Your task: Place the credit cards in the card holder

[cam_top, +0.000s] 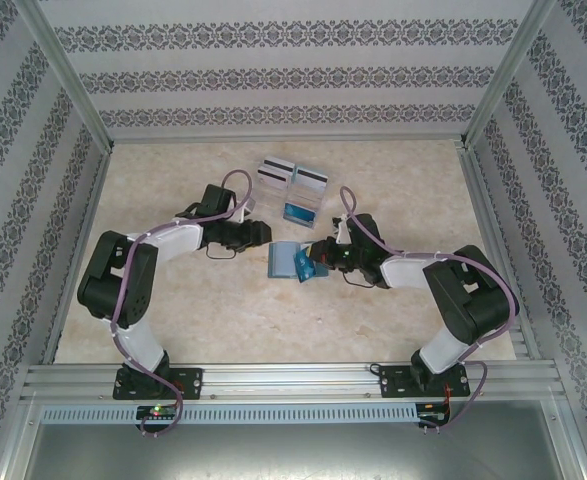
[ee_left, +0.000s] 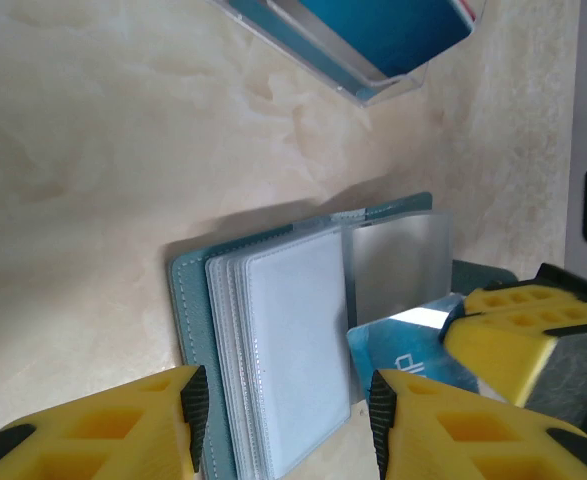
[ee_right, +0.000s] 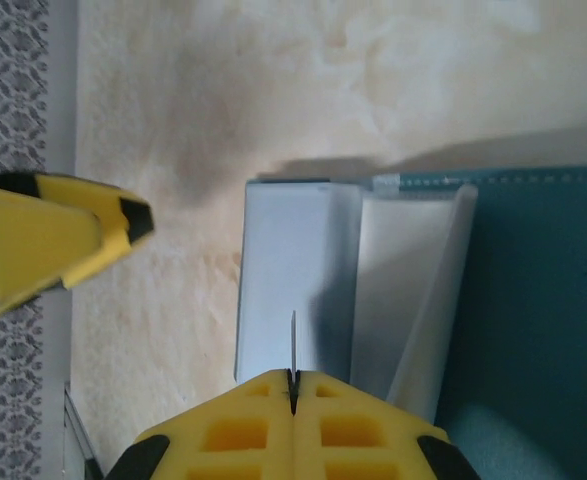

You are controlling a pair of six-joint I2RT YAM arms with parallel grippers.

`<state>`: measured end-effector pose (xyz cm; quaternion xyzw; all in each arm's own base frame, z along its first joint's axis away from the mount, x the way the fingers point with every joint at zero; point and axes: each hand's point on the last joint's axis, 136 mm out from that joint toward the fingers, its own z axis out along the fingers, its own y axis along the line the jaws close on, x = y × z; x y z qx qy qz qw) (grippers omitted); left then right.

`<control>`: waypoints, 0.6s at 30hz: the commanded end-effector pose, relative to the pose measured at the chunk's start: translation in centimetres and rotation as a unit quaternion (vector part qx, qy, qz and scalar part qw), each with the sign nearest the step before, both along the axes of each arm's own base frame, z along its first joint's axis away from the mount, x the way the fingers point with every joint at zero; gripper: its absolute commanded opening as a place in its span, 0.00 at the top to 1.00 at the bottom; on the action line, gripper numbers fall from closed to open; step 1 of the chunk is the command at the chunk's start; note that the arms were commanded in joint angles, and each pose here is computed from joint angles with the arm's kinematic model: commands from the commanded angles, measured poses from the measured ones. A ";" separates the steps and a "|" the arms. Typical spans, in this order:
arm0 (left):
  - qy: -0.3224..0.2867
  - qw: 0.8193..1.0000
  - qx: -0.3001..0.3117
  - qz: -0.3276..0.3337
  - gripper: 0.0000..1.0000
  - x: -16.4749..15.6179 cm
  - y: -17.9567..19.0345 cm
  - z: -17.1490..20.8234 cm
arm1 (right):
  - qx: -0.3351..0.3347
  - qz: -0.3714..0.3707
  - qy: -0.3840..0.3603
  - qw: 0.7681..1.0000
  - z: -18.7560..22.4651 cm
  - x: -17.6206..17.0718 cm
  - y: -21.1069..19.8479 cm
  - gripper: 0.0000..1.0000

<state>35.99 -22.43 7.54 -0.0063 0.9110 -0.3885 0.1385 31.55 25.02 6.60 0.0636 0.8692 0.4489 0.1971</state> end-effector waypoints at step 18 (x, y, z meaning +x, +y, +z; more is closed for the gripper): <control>0.057 0.995 0.073 -0.037 0.62 -3.2 -1.5 -5.1 | 0.039 -0.058 -0.023 0.997 -0.7 2.9 -0.9 1.00</control>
